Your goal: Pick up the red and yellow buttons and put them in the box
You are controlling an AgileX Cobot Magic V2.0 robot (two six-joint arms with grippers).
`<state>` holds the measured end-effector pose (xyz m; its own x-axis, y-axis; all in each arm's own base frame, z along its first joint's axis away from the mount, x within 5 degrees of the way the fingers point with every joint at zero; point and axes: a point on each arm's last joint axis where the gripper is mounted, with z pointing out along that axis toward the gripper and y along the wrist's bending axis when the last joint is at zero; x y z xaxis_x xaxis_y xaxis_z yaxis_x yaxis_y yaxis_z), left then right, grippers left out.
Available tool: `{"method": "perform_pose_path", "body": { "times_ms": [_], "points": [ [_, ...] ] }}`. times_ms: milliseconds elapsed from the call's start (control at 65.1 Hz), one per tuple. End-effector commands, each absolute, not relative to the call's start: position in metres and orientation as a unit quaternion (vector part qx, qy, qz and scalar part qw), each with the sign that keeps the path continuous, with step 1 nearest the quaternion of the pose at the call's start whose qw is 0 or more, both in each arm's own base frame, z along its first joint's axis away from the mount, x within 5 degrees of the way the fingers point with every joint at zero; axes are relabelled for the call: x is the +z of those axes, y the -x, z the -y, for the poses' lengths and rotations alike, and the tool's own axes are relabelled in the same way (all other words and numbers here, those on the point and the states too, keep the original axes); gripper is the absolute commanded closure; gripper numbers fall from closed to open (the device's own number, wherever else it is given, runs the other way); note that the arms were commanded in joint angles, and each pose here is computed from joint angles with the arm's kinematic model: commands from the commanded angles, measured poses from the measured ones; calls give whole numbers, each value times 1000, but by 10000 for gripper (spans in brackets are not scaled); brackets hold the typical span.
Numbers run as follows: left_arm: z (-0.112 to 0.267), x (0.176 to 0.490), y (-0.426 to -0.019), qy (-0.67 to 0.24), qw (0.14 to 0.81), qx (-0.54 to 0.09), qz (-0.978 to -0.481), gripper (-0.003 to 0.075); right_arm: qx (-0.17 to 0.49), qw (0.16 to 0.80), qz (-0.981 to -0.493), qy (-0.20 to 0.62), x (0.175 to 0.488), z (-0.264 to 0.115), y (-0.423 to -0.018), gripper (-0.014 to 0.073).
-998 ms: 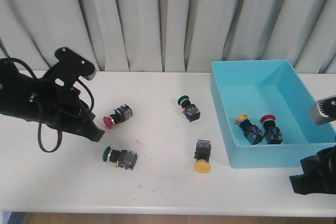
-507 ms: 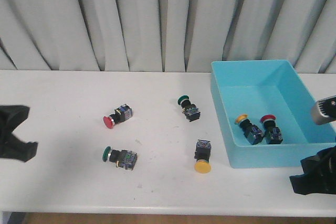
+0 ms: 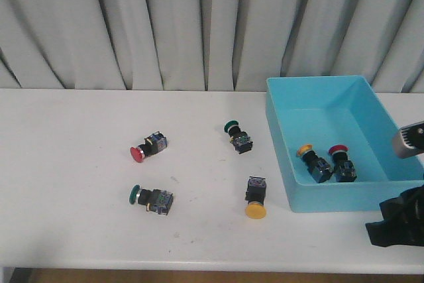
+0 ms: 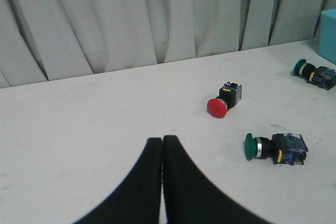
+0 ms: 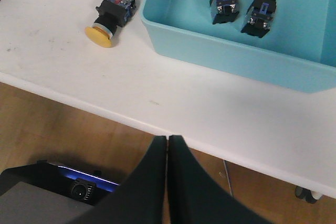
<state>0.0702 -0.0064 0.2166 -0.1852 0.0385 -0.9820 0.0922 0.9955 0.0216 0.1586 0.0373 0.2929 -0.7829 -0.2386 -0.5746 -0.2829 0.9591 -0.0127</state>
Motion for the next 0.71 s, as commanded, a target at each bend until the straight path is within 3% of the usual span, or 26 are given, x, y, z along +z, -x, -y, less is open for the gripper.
{"method": "perform_pose_path", "body": {
  "times_ms": [0, 369, 691],
  "points": [
    [5, 228, -64, -33, 698, -24, -715, 728, 37, 334, -932, 139, 304, -37, -161, 602],
    [0, 188, -57, 36, 719, -38, -693, 728, 36, 329, -933, 139, 304, -37, -160, 602],
    [0, 189, -57, 10, 720, -17, -693, 728, 36, 329, -933, 139, 304, -37, -160, 602]
  ]
}}
